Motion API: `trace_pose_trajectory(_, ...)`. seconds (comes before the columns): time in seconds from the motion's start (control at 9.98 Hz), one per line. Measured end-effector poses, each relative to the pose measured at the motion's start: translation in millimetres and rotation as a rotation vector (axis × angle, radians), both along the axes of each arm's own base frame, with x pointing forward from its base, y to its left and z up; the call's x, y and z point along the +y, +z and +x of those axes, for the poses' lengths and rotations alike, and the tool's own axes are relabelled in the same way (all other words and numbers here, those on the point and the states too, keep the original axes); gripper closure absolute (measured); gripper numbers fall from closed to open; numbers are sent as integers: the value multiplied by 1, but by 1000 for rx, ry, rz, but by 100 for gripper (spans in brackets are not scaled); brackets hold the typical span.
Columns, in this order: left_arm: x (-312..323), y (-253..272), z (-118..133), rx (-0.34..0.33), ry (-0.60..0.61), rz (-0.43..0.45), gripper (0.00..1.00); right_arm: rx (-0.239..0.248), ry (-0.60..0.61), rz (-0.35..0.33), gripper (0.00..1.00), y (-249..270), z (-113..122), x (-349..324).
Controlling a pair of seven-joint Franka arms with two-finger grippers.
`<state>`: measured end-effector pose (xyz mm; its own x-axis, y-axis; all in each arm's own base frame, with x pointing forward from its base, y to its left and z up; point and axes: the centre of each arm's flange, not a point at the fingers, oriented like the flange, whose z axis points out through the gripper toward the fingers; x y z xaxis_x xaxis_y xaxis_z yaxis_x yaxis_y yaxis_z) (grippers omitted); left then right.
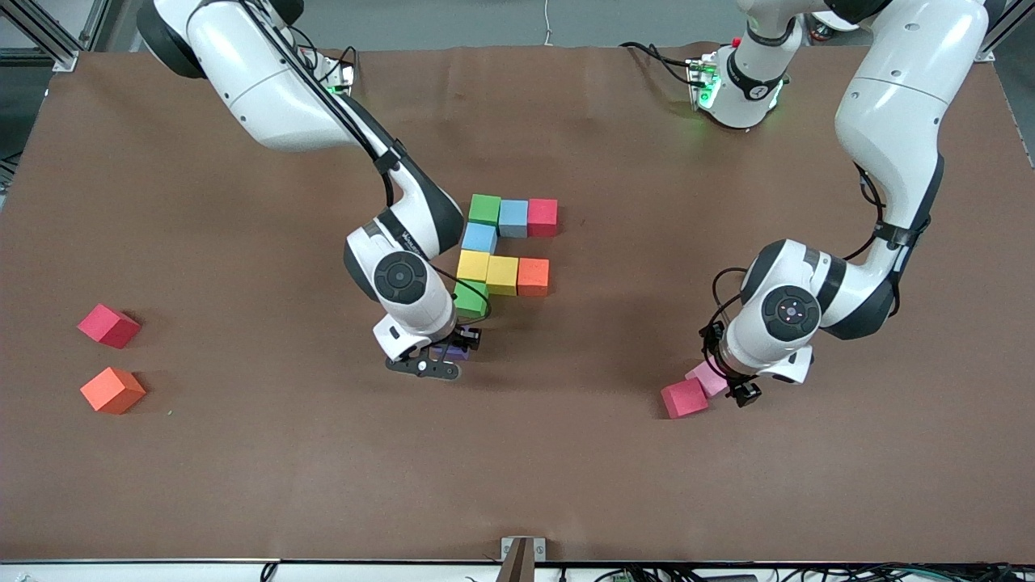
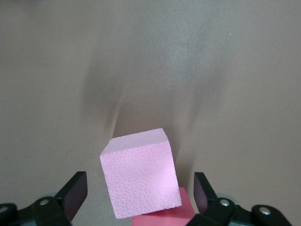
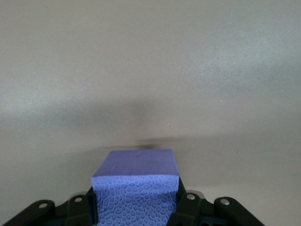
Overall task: Arrange 11 blocks into digit 3
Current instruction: 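Grasp the pink block with the left gripper while the right gripper carries purple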
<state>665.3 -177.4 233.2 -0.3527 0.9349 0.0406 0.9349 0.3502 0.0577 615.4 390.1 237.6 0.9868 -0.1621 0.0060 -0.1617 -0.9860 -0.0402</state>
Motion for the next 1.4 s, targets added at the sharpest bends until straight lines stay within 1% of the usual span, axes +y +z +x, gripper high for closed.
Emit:
trace_pose_trajectory(0.3,2,-15,0,4,-11,6,0,12,0,-10,43,-12,-10,13)
trace_pose_trajectory(0.4,4,-16,0,4,-9,6,0,13,-5,-11,43,-12,-11,15)
trace_pose_trajectory(0.6,4,-16,0,4,-11,6,3,8,-17,-8,43,-12,-11,14)
trace_pose_trajectory(0.7,3,-17,0,5,-12,5,12,4,-20,-4,43,-15,-12,15)
trace_pose_trajectory(0.8,4,-18,0,7,-10,5,28,-8,-29,8,43,-19,-14,16)
trace_pose_trajectory(0.9,4,-16,0,4,-10,5,38,-15,-38,16,43,-23,-17,17)
trace_pose_trajectory(1.0,4,-16,1,4,-10,5,39,-12,-41,15,43,-26,-20,19)
trace_pose_trajectory(1.2,6,-10,4,-10,-16,7,46,-5,-35,10,43,-31,-25,21)
trace_pose_trajectory(1.4,10,23,8,-7,-53,46,46,-7,-22,-4,43,-32,-30,21)
